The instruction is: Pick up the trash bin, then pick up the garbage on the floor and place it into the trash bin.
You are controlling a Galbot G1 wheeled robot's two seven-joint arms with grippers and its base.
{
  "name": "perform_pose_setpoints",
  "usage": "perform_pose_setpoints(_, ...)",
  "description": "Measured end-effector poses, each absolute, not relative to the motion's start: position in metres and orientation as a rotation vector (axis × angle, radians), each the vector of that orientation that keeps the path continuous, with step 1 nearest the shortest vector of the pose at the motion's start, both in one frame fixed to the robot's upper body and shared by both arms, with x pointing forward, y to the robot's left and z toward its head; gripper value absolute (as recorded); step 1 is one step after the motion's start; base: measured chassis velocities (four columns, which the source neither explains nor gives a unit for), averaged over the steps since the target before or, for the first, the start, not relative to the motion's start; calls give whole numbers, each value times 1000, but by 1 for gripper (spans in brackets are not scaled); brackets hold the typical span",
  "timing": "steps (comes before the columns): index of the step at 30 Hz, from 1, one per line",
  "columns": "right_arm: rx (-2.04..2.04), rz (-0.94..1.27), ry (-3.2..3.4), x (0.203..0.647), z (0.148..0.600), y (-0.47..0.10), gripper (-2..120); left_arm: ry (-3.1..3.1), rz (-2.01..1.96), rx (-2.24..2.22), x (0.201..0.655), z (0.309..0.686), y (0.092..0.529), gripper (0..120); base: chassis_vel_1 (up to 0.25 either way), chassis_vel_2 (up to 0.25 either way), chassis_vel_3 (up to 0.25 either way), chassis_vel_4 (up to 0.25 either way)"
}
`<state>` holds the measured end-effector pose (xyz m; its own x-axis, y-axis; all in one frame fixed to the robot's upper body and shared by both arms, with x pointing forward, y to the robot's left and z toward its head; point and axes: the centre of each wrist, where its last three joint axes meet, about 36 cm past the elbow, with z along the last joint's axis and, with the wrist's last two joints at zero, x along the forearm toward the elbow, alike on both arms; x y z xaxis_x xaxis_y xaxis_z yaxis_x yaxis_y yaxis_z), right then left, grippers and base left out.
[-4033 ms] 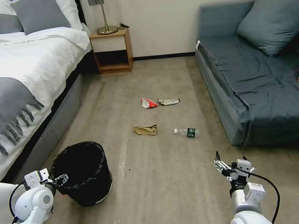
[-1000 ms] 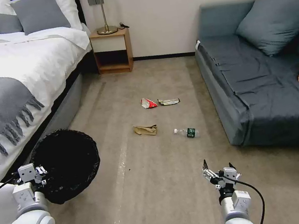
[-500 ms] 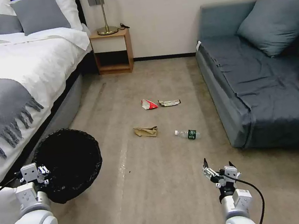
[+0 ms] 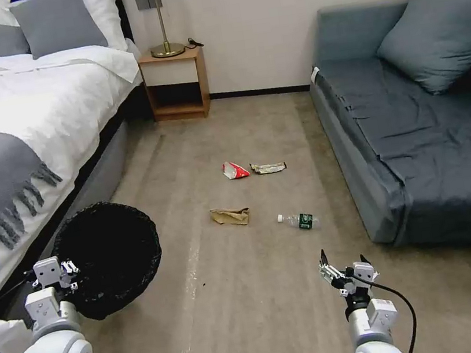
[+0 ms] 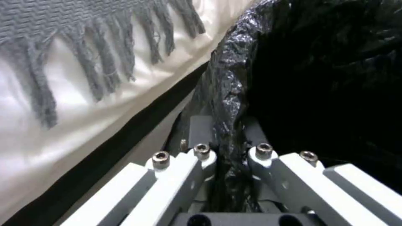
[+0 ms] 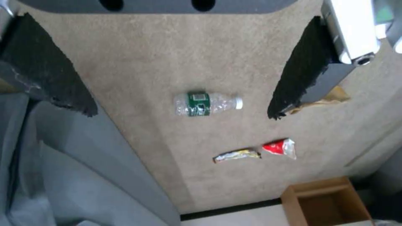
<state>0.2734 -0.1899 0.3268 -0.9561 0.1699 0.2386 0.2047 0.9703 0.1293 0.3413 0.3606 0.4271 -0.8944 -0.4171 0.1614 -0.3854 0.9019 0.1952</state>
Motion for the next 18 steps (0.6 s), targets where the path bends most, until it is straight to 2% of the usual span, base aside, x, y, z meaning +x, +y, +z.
perform_pose_setpoints(18,-266,-213,-2887,272,321,-188,100,-2883,-214,606,342,423,364,3,-79,82,86,-89)
